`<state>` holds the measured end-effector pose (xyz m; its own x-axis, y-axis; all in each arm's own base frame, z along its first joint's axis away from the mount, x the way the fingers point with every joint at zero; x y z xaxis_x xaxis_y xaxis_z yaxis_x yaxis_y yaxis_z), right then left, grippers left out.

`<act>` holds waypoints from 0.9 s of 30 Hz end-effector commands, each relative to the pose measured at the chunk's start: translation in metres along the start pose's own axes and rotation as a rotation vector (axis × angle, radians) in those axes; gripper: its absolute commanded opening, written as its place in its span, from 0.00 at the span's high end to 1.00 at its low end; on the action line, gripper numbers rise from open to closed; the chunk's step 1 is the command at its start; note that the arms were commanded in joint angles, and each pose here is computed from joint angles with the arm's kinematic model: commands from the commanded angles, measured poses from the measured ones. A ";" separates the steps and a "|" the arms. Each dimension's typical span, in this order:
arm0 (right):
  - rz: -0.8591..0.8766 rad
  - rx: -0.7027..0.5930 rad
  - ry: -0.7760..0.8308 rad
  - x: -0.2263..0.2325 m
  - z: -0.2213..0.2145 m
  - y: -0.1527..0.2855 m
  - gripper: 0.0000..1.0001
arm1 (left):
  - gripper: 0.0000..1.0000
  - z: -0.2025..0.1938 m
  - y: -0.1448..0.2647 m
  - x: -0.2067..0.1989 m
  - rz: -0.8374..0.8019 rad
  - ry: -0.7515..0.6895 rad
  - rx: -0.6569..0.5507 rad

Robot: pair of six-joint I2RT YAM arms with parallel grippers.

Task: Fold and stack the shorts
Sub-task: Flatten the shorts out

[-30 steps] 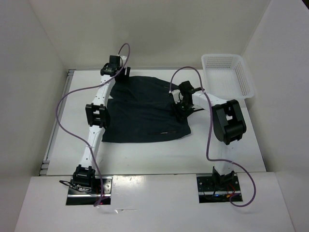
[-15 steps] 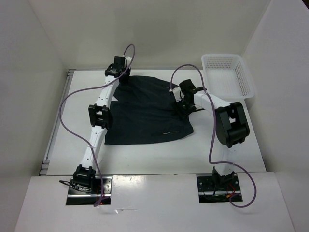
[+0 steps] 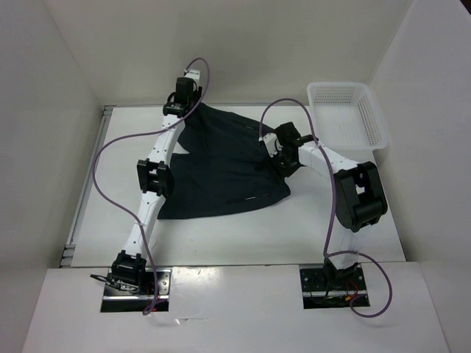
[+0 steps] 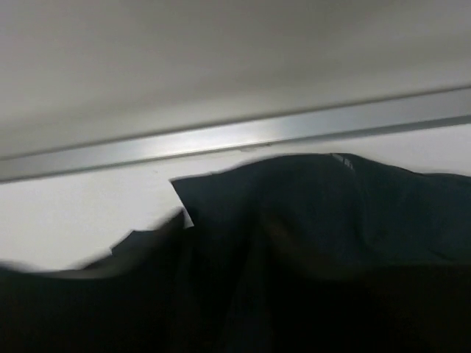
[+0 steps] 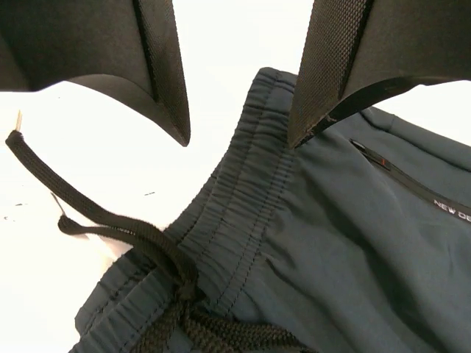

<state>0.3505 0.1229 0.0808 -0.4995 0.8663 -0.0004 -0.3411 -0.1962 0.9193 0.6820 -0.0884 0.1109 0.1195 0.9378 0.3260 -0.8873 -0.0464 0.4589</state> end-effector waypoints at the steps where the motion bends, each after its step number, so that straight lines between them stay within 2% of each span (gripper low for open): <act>1: -0.008 -0.086 0.033 0.002 0.015 0.016 0.37 | 0.30 0.020 -0.004 0.021 0.125 0.036 -0.097; 3: -0.009 -0.097 0.034 0.003 0.014 0.021 0.34 | 0.06 0.028 0.005 0.019 0.115 0.030 -0.090; 4: -0.019 -0.105 0.022 0.002 0.012 0.026 0.31 | 0.00 0.031 0.010 0.022 0.124 0.030 -0.086; 8: -0.023 -0.144 -0.017 0.004 0.015 0.037 0.21 | 0.00 0.061 0.049 0.040 0.131 0.028 -0.073; 9: -0.021 -0.145 -0.041 0.005 0.015 0.037 0.19 | 0.00 0.080 0.069 0.050 0.137 0.034 -0.096; 13: -0.022 -0.252 -0.129 0.007 0.037 0.063 0.14 | 0.00 0.096 0.123 0.075 0.114 0.026 -0.037; 16: 0.031 -0.267 -0.225 0.008 0.033 0.075 0.14 | 0.00 0.071 0.161 0.077 0.001 -0.002 0.122; 17: 0.069 -0.266 -0.235 0.015 0.030 0.076 0.14 | 0.00 0.055 0.184 0.070 -0.070 -0.018 0.221; 18: 0.076 -0.219 -0.264 0.014 0.015 0.067 0.14 | 0.00 0.049 0.191 0.066 -0.141 -0.011 0.257; 19: 0.082 -0.200 -0.287 0.012 0.008 0.063 0.14 | 0.00 0.000 0.184 0.047 -0.212 -0.032 0.442; 20: 0.112 -0.184 -0.305 0.018 0.002 0.060 0.14 | 0.00 0.011 0.210 0.051 -0.232 -0.024 0.420; 22: 0.137 -0.142 -0.374 0.014 -0.013 0.054 0.16 | 0.00 -0.016 0.228 0.035 -0.325 -0.015 0.499; 23: 0.167 -0.130 -0.419 0.017 -0.013 0.052 0.17 | 0.00 -0.051 0.248 0.028 -0.349 -0.021 0.585; 24: 0.174 -0.106 -0.451 0.017 -0.022 0.048 0.19 | 0.00 -0.067 0.261 0.013 -0.376 -0.044 0.619; 25: 0.175 -0.085 -0.474 0.018 -0.026 0.043 0.19 | 0.00 -0.068 0.282 0.017 -0.338 -0.066 0.593; 26: 0.167 -0.086 -0.523 0.012 -0.027 0.044 0.20 | 0.00 -0.087 0.294 0.010 -0.356 -0.080 0.637; 27: 0.176 -0.049 -0.556 0.013 -0.039 0.037 0.21 | 0.00 -0.130 0.311 -0.003 -0.393 -0.103 0.755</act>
<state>0.3090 0.1075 0.1088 -0.1694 0.9431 0.2861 -0.3747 -0.3301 0.8664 0.4070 -0.0464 0.1899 0.3449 0.9241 0.1647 -0.4241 -0.0031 0.9056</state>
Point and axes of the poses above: each gripper's point midway between its finger pads, its own y axis back along the fingers, its own x axis along the line the jaws close on, z = x × y, the point moved 3 cm from there along y, back along the fingers, and after that the axes turned 11 degrees about -y, right-handed, at the moved point
